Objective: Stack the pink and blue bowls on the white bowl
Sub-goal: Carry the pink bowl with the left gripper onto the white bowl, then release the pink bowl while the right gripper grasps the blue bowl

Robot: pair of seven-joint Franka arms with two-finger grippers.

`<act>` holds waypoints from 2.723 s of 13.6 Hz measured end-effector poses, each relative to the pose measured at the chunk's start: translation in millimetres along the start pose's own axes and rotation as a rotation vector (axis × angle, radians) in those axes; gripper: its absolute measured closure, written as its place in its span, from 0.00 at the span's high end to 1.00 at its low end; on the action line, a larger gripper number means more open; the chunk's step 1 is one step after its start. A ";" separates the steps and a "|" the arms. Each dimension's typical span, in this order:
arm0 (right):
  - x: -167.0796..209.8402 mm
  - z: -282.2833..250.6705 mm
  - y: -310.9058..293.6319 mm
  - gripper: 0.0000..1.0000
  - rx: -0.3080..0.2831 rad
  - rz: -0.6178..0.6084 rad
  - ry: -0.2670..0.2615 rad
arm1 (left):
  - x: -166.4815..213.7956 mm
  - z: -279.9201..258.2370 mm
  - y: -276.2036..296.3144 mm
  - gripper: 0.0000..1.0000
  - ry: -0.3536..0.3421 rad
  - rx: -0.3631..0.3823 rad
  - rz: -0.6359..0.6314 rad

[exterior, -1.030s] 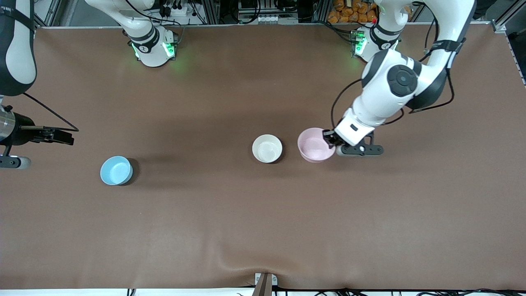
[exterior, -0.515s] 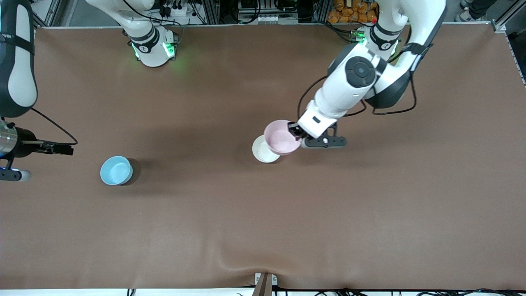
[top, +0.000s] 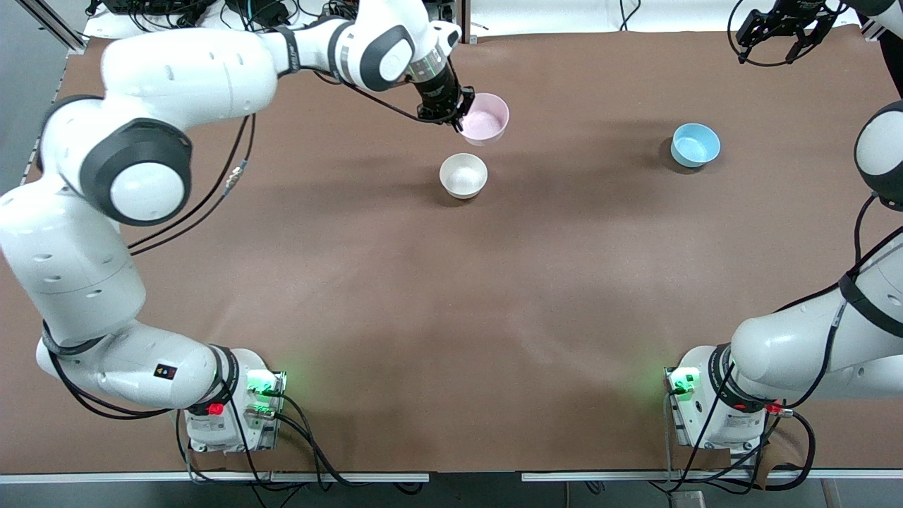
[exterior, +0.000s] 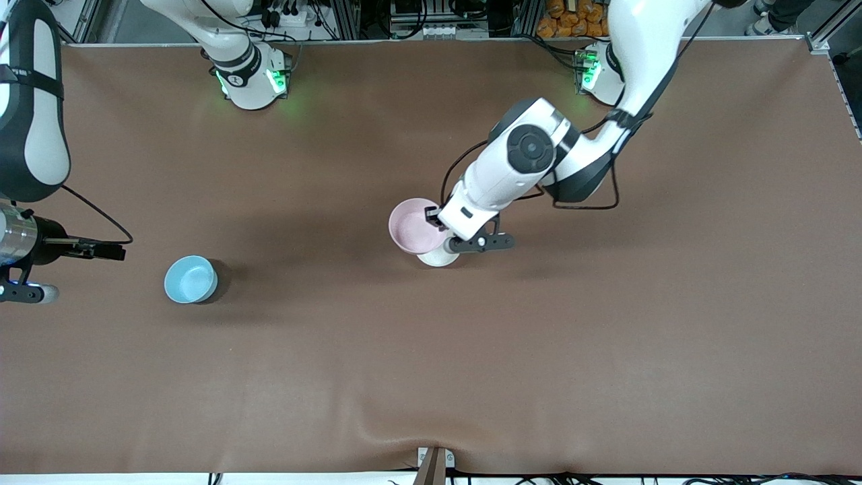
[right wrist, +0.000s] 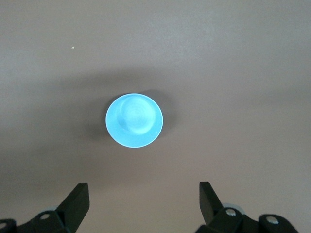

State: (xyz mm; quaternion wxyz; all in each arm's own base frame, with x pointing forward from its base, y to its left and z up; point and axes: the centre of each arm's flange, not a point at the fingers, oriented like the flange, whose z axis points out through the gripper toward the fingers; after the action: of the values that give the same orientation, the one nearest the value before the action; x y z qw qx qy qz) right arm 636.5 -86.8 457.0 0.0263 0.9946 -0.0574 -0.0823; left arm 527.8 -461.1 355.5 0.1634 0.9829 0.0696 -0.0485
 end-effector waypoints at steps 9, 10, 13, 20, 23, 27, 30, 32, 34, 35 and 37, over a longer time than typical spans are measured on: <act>15.3 76.2 21.7 1.00 0.007 0.032 0.034 | 3.2 85.9 -58.4 0.03 -0.113 0.152 -0.056; 18.9 86.6 21.0 1.00 0.007 0.030 0.033 | 1.2 93.3 -61.3 0.03 -0.125 0.160 -0.057; 27.6 124.6 19.6 1.00 0.008 0.028 0.013 | -3.7 104.5 -67.0 0.03 -0.143 0.174 -0.059; -0.2 232.4 24.6 1.00 0.020 0.039 0.022 | 2.4 101.2 -62.5 0.03 -0.103 0.131 -0.060; -3.0 246.5 28.7 1.00 0.024 0.049 0.008 | 3.0 110.7 -63.9 0.03 -0.100 0.119 -0.064; -2.9 261.6 31.0 0.66 0.027 0.054 -0.003 | 2.9 120.1 -65.7 0.09 -0.104 0.115 -0.067; -3.6 265.1 29.5 0.30 0.041 0.064 -0.009 | 13.5 96.7 -58.4 0.44 -0.064 0.091 -0.065; -3.5 264.8 27.0 0.07 0.047 0.065 -0.010 | 32.5 34.6 -57.4 0.64 -0.019 0.097 -0.076; -3.2 257.9 25.6 0.05 0.053 0.067 -0.003 | 46.4 -55.5 -71.8 0.86 0.030 0.161 -0.075; -2.4 256.0 25.3 0.05 0.054 0.067 0.002 | 44.7 -98.6 -79.0 0.97 0.052 0.187 -0.066; 1.6 240.9 25.3 0.03 0.054 0.067 0.036 | 30.5 -169.3 -91.5 1.00 0.086 0.233 -0.062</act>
State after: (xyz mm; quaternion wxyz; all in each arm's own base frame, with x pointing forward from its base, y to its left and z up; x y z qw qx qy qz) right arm 595.1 -122.4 221.1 0.0033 0.9938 -0.0925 -0.0617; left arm 556.2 -316.2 482.7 0.0433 0.9938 0.1006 -0.0189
